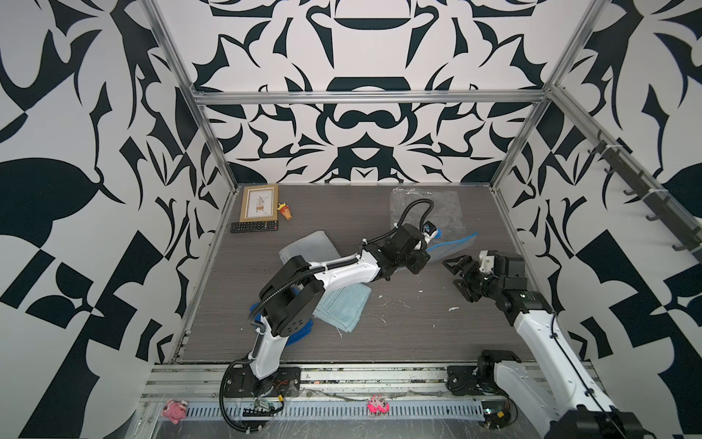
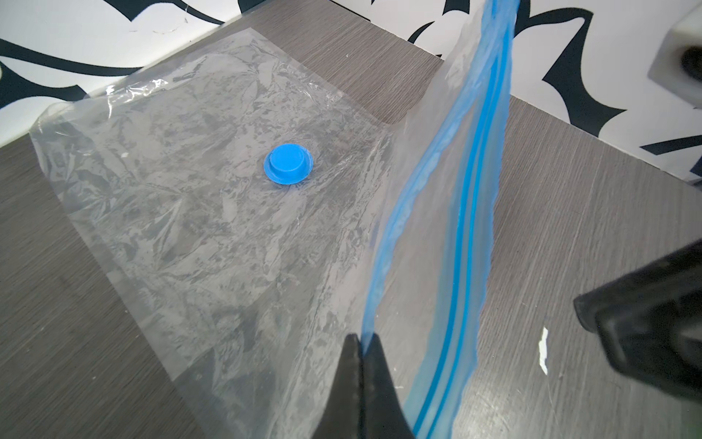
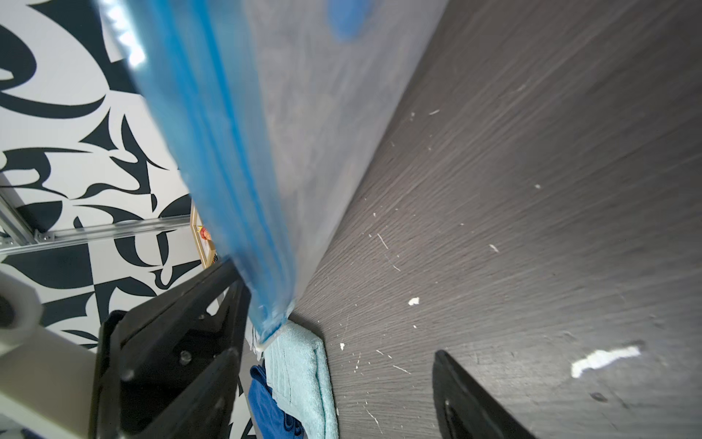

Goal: Place the folded towel into the vacuum bag
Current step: Open the vacuum bag at the center of the board.

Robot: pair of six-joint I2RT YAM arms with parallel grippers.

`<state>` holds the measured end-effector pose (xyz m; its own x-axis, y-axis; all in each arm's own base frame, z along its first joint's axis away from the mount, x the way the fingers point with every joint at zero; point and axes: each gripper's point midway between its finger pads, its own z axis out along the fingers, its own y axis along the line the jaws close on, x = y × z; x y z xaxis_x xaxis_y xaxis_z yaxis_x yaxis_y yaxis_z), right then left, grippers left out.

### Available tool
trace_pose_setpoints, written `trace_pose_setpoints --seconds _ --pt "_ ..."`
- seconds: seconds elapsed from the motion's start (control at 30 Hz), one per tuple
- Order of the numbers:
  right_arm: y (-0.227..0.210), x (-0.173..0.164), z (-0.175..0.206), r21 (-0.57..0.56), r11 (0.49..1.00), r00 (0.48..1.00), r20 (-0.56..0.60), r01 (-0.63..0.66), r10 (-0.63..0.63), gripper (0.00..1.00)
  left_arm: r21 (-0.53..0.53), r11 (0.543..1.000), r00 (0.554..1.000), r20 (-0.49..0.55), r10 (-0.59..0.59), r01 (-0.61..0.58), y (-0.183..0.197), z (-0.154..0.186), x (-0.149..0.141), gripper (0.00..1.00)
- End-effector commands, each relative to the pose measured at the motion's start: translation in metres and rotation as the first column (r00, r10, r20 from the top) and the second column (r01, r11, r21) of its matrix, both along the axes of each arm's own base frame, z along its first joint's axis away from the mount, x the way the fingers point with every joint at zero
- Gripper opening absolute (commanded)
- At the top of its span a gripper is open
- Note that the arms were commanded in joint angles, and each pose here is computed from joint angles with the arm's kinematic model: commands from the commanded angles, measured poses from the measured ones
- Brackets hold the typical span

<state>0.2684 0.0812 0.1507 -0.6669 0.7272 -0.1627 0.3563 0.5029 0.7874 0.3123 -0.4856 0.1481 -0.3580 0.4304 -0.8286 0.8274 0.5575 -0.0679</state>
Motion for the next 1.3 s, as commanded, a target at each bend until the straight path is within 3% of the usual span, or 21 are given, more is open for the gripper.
trace_pose_setpoints --seconds 0.0,0.37,0.97,1.13,1.27 --pt "0.005 0.021 0.031 -0.048 0.999 0.994 0.106 0.007 -0.002 0.82 -0.036 0.999 1.000 -0.010 0.009 -0.009 0.004 0.020 -0.003 0.00" --pt "-0.012 0.041 -0.003 -0.150 0.983 0.994 0.019 0.109 -0.107 0.74 -0.062 0.998 1.000 0.016 0.016 -0.015 0.006 0.035 -0.002 0.00" --pt "-0.020 0.056 -0.015 -0.178 0.970 0.986 0.018 0.168 -0.168 0.61 -0.119 0.986 0.992 0.036 0.122 -0.117 0.013 0.048 0.001 0.00" --pt "-0.018 0.061 -0.024 -0.214 0.963 0.986 0.005 0.165 -0.168 0.54 -0.162 0.971 0.980 0.061 0.191 -0.179 0.018 0.067 0.003 0.00" --pt "-0.015 0.063 -0.026 -0.229 0.961 0.988 0.010 0.155 -0.157 0.40 -0.186 0.967 0.975 0.109 0.194 -0.172 0.014 0.082 -0.003 0.00"
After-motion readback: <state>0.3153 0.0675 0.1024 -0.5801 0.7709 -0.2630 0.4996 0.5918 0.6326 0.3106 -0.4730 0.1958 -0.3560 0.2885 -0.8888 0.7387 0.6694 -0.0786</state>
